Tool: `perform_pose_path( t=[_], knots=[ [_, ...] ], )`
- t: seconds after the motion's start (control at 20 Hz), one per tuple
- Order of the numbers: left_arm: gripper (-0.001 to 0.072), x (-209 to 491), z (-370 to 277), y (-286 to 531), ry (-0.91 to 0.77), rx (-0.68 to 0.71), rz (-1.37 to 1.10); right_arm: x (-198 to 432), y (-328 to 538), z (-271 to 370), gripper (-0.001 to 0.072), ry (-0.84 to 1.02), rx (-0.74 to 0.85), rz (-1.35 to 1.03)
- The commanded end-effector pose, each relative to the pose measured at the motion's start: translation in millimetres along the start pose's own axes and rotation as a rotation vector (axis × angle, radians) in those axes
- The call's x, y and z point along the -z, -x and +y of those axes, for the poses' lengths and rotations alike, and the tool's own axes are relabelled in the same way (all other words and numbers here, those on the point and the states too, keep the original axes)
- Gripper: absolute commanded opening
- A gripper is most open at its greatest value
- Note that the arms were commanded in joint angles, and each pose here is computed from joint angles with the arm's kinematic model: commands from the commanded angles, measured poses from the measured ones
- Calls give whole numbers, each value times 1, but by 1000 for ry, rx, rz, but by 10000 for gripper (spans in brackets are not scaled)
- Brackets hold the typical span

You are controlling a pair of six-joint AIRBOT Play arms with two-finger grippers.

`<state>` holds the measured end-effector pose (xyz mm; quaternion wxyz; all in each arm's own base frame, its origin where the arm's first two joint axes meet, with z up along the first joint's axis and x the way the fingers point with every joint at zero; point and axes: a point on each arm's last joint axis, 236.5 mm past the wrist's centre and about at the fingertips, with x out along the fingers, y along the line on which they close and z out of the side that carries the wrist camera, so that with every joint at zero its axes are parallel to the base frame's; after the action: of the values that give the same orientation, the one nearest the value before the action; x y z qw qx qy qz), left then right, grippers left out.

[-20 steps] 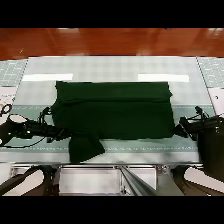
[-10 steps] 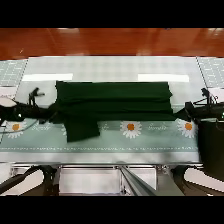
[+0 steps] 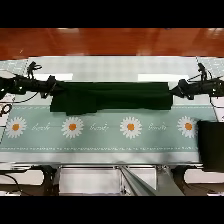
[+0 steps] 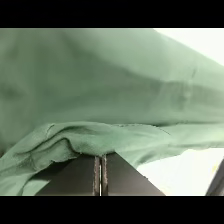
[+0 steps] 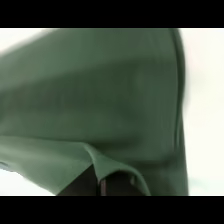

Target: Fold the shirts.

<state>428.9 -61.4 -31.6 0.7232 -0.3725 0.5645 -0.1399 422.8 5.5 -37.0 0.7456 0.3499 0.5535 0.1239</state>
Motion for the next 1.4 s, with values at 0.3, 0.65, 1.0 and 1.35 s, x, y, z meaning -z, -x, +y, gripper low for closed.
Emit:
perform_pose_path(
  t=[0.3, 0.65, 1.0, 1.35],
  knots=[
    [16, -45, 1, -41, 11, 15, 25, -65, -29, 0, 27, -45, -57, -70],
    [16, -62, -6, -60, -28, 25, 34, -74, -41, -8, 27, -60, -48, -87],
    [504, -31, -7, -19, -7, 47, 222, -75, -10, -3, 414, -79, -82, -78],
    [503, -58, 24, 151, -102, -288, -277, -60, 127, -74, 416, -101, 125, -194]
  ],
)
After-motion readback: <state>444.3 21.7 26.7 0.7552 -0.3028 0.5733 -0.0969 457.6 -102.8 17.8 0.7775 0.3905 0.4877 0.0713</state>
